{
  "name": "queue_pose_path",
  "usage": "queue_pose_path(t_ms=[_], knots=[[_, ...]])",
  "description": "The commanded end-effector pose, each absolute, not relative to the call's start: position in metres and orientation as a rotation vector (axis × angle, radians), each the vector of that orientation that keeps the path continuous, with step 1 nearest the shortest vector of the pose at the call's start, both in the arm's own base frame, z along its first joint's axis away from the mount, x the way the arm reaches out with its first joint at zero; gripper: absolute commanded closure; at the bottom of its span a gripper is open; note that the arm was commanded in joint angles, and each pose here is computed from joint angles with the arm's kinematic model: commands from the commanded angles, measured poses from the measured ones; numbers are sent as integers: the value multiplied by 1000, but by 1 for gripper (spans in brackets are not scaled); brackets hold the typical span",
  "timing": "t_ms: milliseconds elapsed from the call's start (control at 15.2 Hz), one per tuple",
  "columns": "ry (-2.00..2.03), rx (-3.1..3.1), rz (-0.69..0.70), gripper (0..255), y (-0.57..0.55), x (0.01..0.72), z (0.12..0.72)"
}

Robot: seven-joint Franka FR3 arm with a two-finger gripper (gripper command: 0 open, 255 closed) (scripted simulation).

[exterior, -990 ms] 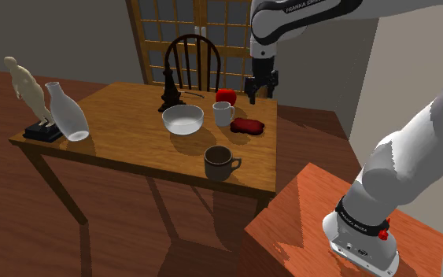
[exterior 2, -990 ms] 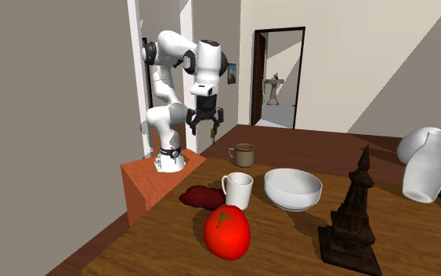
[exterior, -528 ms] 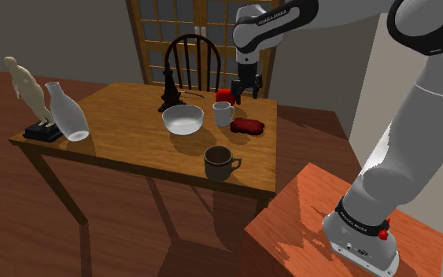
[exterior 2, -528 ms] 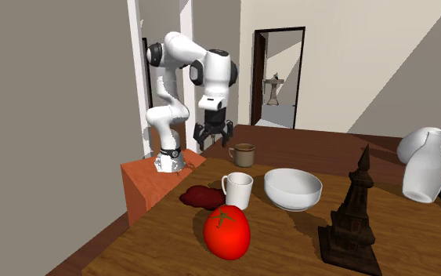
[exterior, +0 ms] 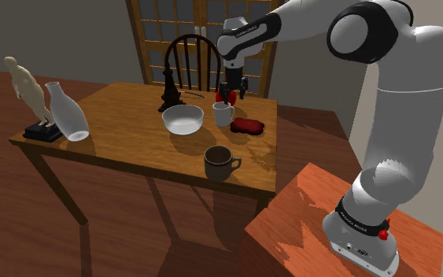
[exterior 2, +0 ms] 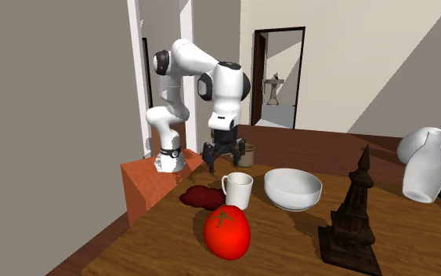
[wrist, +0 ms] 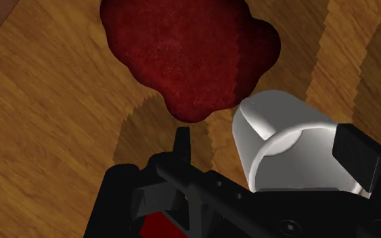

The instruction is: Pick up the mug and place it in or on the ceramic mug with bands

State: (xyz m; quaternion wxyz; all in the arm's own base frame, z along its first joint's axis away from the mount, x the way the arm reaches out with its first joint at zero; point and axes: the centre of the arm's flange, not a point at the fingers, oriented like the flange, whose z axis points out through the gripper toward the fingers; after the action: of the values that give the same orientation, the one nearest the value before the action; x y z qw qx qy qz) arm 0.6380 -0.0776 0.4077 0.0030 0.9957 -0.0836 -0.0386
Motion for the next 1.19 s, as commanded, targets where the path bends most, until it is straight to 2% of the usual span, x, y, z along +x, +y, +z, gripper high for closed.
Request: queue_pose_path(t_ms=[0, 660, 1122], knots=[[-264, 3125, -112, 0, -80, 661, 399], [-265, 3127, -106, 0, -84, 675, 352], [-265, 3127, -106, 0, -84, 675, 352]])
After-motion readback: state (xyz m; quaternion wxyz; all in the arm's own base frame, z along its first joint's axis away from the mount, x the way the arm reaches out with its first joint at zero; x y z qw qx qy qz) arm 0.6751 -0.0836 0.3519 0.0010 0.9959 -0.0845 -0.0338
